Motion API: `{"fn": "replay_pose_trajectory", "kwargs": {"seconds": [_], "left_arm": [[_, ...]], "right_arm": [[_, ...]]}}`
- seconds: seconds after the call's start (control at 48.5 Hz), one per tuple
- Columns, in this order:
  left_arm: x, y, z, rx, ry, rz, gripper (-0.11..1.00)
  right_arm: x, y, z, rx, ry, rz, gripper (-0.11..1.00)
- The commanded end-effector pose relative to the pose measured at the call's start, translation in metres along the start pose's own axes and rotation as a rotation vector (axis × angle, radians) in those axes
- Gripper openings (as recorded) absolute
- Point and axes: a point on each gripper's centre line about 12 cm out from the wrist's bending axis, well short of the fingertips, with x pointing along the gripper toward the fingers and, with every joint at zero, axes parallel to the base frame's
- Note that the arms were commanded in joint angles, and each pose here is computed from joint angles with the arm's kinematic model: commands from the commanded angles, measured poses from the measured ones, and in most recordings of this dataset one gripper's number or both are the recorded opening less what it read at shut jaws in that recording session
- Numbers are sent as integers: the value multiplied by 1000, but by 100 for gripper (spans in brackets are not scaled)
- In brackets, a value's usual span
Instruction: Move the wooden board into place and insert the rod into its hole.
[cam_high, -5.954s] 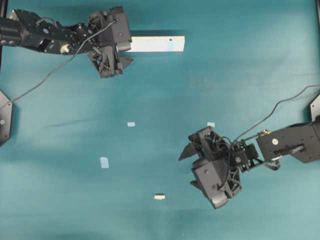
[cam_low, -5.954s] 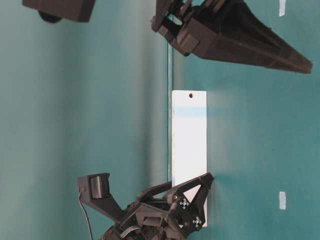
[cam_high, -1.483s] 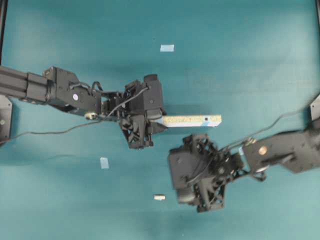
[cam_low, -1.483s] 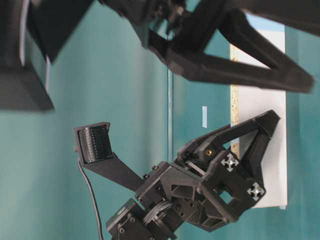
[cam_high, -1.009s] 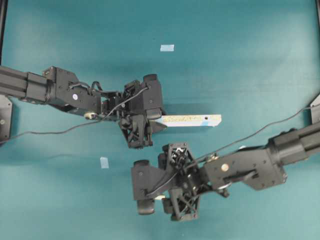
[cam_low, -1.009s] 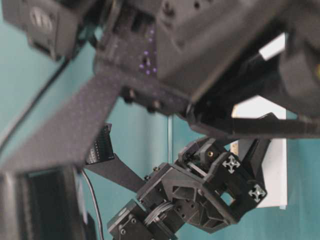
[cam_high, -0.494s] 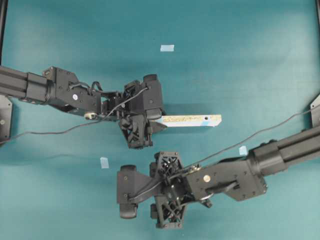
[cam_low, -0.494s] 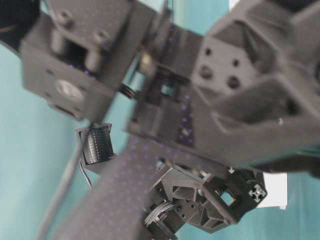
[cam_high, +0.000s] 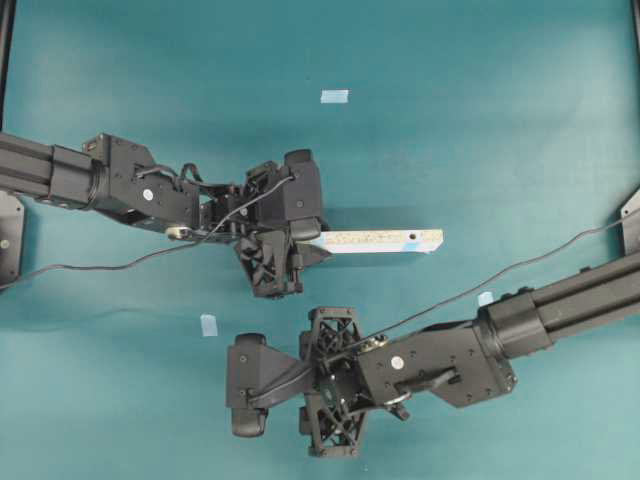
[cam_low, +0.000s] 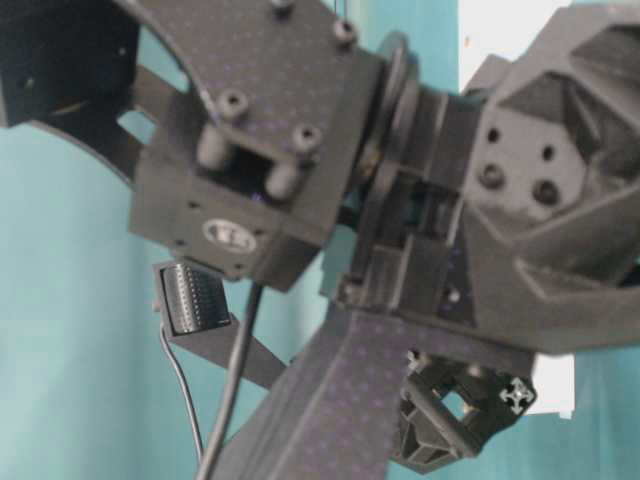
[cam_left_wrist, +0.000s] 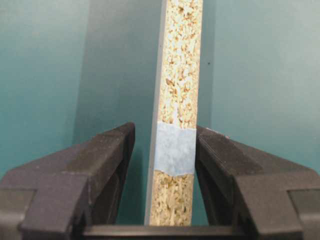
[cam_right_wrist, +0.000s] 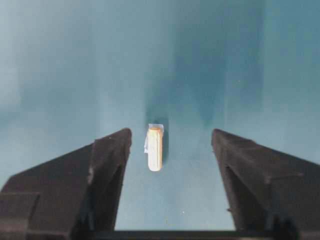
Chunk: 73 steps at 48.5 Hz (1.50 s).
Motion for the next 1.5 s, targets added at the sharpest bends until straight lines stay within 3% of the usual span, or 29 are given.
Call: {"fn": "replay_pose_trajectory", "kwargs": {"seconds": [0.0,0.783,0.865,1.051,1.483], "left_arm": [[-10,-3,15,-2,-48,-8,52],[-10,-7,13,3,-43,-15,52],[-10,-6,13,2,-43,-14,52],[-10,-6,12,2,-42,-13,52],[-9,-6,12,2,-40,-13,52]], "right_arm": [[-15,11,11,-6,-46,32,66],[-3,14,7,-14,-46,38,62],[-3,14,7,-16,-49,40,57],[-4,16,9,-17,-62,50,30],[-2,16,8,-16,-60,49,28]]}}
